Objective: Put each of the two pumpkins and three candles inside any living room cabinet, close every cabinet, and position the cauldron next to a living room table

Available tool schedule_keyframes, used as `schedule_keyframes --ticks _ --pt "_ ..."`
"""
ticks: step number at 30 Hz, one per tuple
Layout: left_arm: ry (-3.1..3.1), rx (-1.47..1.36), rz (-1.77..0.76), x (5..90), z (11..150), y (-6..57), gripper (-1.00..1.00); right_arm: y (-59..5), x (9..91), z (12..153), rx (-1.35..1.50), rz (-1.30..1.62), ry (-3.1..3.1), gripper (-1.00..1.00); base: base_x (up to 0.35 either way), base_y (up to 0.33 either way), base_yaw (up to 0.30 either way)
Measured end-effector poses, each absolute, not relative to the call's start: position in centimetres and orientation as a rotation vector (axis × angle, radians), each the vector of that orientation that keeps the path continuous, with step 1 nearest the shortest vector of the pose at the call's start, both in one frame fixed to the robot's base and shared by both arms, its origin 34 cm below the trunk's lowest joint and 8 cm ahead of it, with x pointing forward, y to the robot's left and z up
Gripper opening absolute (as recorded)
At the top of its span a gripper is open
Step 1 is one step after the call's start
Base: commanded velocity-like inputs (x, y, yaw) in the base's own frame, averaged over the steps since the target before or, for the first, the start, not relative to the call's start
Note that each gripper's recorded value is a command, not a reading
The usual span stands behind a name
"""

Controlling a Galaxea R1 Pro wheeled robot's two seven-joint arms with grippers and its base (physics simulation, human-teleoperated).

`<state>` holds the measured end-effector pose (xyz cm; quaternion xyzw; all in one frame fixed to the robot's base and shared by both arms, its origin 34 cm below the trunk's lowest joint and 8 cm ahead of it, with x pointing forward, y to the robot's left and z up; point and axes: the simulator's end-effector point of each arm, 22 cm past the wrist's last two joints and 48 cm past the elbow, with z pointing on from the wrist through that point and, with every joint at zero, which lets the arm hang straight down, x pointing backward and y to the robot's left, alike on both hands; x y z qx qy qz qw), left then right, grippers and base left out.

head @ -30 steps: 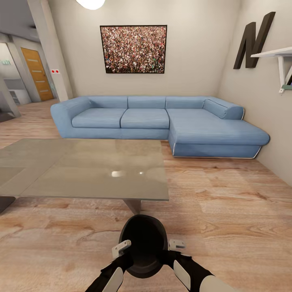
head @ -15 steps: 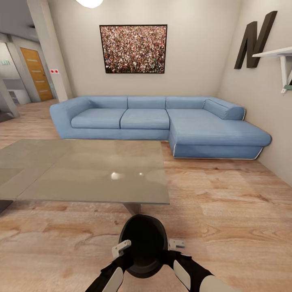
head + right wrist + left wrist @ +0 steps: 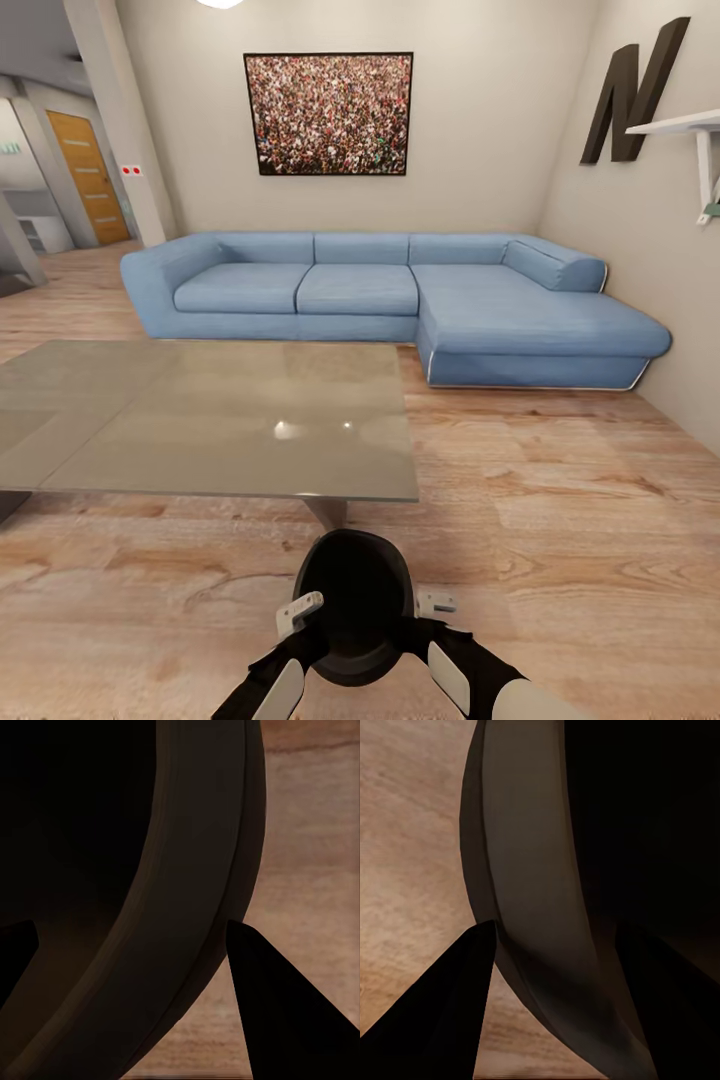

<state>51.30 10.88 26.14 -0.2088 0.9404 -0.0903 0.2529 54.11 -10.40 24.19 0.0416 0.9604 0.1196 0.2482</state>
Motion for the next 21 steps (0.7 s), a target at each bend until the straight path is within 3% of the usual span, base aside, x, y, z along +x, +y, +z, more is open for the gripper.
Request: schedule_keyframes --ticks 21 --pt "2.574 -0.570 -0.243 50.85 25.25 10.86 -1.00 -10.41 53.60 23.25 0.118 0.327 2.635 -1.00 0.000 0.000 0.000"
